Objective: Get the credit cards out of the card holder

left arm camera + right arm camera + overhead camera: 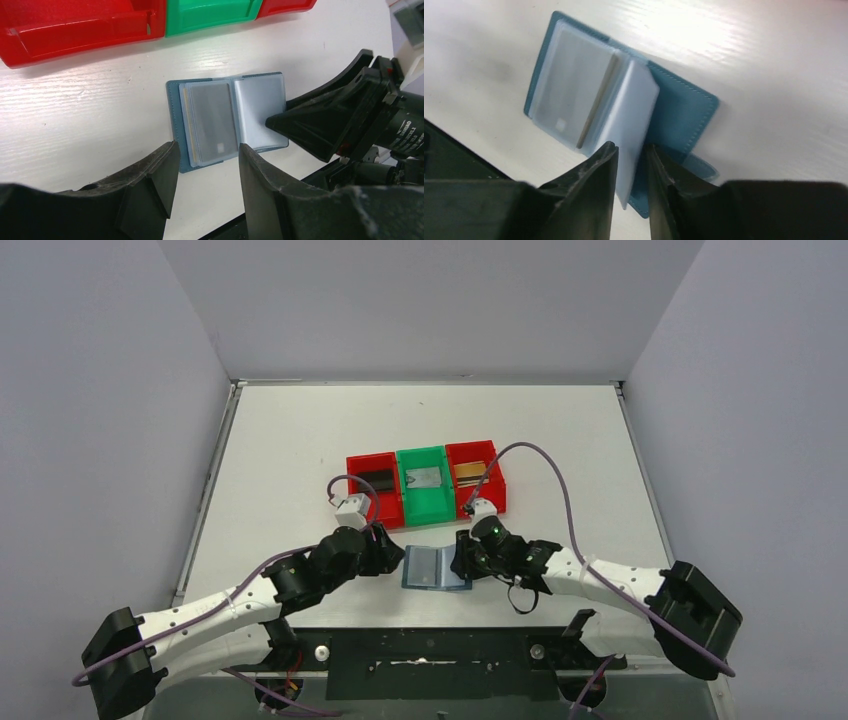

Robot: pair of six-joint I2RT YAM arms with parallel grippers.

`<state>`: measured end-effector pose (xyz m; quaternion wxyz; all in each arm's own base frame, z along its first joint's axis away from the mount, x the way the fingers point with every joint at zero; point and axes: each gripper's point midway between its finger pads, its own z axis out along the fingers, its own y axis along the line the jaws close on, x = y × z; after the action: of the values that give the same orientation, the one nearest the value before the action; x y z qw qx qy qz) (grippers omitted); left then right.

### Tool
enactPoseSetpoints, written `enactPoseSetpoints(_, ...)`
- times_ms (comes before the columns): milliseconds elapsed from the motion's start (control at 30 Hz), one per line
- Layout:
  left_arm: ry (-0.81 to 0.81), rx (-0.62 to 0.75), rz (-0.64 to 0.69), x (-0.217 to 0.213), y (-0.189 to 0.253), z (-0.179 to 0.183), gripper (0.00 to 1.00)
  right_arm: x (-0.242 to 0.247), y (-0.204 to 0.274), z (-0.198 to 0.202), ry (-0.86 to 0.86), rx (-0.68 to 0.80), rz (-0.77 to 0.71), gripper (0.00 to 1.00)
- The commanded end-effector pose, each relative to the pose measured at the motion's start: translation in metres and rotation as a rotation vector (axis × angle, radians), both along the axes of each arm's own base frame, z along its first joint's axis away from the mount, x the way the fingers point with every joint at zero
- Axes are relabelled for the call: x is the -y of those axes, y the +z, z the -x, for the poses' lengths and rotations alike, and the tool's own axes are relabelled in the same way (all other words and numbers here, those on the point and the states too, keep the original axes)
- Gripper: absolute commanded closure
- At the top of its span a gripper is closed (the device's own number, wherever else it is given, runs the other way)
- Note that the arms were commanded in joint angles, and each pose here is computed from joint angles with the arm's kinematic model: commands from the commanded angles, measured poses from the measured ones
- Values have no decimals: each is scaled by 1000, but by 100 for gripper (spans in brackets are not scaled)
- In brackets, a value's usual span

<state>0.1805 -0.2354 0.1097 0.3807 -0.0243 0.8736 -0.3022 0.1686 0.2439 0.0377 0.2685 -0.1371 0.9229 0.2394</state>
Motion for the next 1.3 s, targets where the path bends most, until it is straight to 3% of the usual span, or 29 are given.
enactPoseSetpoints(0,24,29,29,0,12,-7,54,17,23,-25,-115,85,26,64)
enactPoseSetpoints(67,26,31,26,0,13,-7,54,23,31,-29,-155,99,26,56)
enactPoseSetpoints(167,38,35,15,-3,12,-8,54,20,52,-29,-184,123,-26,52)
enactPoseSetpoints(333,128,25,-23,-20,9,-17,54,3,77,-25,-239,170,-72,50)
enactPoseSetpoints(500,292,-33,-46,-54,-1,-31,54,-23,86,-23,-282,251,-9,51)
enactPoseSetpoints(667,392,-58,-20,-82,-1,-39,52,-56,69,-24,-286,254,91,50)
enactPoseSetpoints(867,395,-20,23,-91,8,-35,51,-67,38,-27,-288,227,226,46)
enactPoseSetpoints(1267,364,0,48,-90,16,-30,51,-73,-5,-19,-232,146,308,42)
